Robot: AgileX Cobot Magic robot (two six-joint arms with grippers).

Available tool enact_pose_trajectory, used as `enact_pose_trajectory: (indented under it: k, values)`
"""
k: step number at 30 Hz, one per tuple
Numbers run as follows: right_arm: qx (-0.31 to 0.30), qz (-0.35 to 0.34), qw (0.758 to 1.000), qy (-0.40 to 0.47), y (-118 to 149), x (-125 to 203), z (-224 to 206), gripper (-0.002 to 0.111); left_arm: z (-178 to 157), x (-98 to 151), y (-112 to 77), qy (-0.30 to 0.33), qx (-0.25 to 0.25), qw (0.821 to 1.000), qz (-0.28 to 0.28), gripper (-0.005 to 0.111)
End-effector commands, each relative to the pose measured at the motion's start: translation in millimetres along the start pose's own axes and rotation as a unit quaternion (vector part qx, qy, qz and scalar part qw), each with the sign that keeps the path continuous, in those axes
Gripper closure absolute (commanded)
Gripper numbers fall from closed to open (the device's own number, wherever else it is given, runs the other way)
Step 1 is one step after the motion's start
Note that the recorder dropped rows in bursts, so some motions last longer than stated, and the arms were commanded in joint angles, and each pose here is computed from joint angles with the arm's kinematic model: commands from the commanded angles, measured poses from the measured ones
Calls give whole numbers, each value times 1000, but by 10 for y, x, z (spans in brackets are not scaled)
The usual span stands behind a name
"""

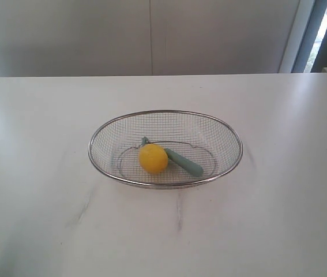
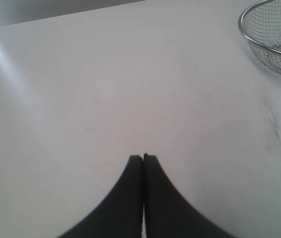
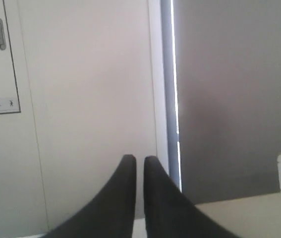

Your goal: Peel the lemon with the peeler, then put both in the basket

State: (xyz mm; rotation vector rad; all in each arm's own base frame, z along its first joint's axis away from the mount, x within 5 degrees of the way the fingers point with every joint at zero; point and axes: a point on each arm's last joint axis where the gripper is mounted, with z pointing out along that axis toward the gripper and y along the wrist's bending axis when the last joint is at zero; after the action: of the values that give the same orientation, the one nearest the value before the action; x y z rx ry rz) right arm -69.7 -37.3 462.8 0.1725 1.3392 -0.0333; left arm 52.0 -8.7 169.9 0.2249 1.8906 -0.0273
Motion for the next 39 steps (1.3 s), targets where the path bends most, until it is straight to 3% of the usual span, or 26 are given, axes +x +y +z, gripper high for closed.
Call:
enact_pose_trajectory:
  k: [1,5,8,21,36,39]
  values:
    - [-46,-5,996,-78,94,68,110,101,2,7,-1,-2,0,1000,-2,107]
    - [-80,-14,989,-122,199,188,254,101,2,7,-1,-2,0,1000,-2,107]
    - [-89,-23,990,-104,251,395,384,101,2,7,-1,-2,0,1000,-2,107]
    - [-97,-39,991,86,339,1610,757,101,2,7,-1,-2,0,1000,-2,107]
    - [-91,-63,955,276,272,2910,669,101,2,7,-1,-2,0,1000,-2,107]
    - [-100,-64,952,281,270,3091,628,101,2,7,-1,-2,0,1000,-2,107]
